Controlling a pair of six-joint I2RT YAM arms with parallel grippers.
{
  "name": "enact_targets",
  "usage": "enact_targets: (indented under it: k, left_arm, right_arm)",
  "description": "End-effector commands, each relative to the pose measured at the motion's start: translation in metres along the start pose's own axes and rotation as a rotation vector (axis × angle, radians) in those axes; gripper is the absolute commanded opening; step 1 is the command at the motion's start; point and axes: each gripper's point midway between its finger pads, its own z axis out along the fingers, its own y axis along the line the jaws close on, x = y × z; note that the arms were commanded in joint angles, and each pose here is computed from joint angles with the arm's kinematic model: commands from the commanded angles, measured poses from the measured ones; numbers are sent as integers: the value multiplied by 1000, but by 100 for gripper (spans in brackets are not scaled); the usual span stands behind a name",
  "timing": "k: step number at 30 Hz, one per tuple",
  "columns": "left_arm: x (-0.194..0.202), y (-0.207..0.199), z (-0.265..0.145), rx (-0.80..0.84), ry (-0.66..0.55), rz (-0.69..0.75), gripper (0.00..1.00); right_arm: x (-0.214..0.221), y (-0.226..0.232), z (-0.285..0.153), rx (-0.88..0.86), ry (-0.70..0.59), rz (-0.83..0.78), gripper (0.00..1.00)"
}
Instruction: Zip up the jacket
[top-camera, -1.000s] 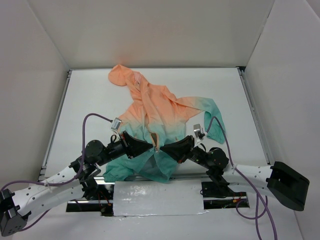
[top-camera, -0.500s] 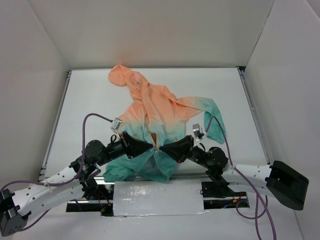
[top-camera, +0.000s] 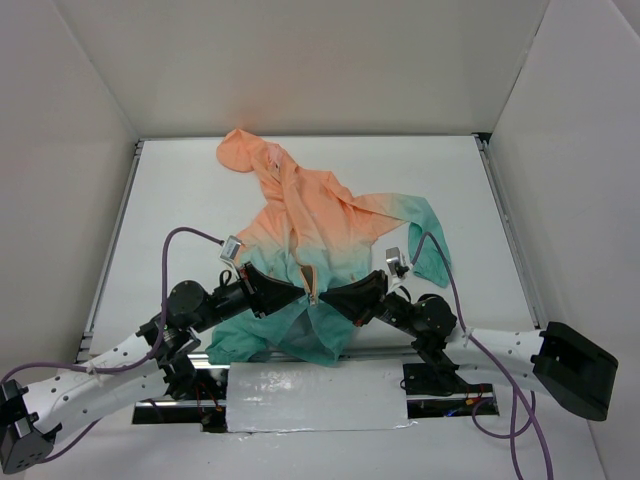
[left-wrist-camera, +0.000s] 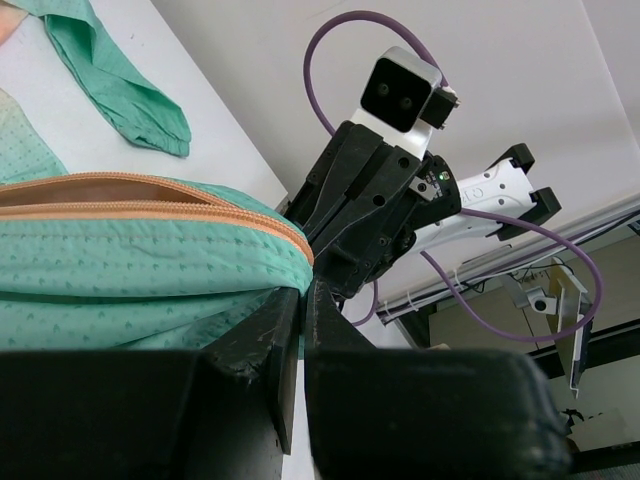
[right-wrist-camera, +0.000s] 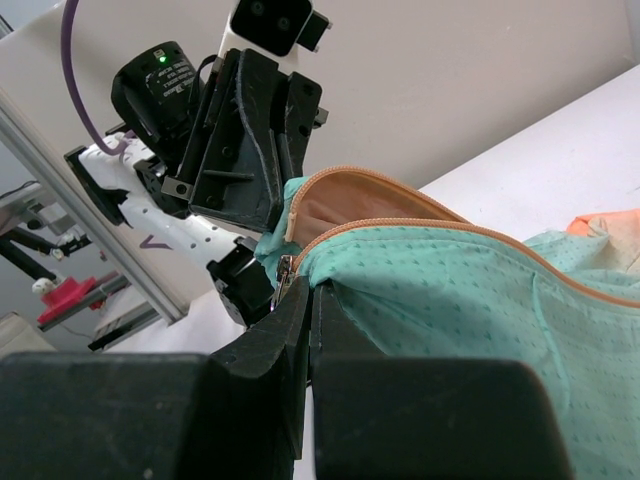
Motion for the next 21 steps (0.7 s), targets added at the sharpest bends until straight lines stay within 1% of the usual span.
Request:
enact_targets:
  k: [1,21]
  left_arm:
    - [-8,-15,0,61,-27,8,0]
    - [-6,-13,1,57,-23,5,0]
  right_arm:
    - [-41,23,9,-84,-142,-49,0]
    - [-50,25,13,-97,-165,-57,0]
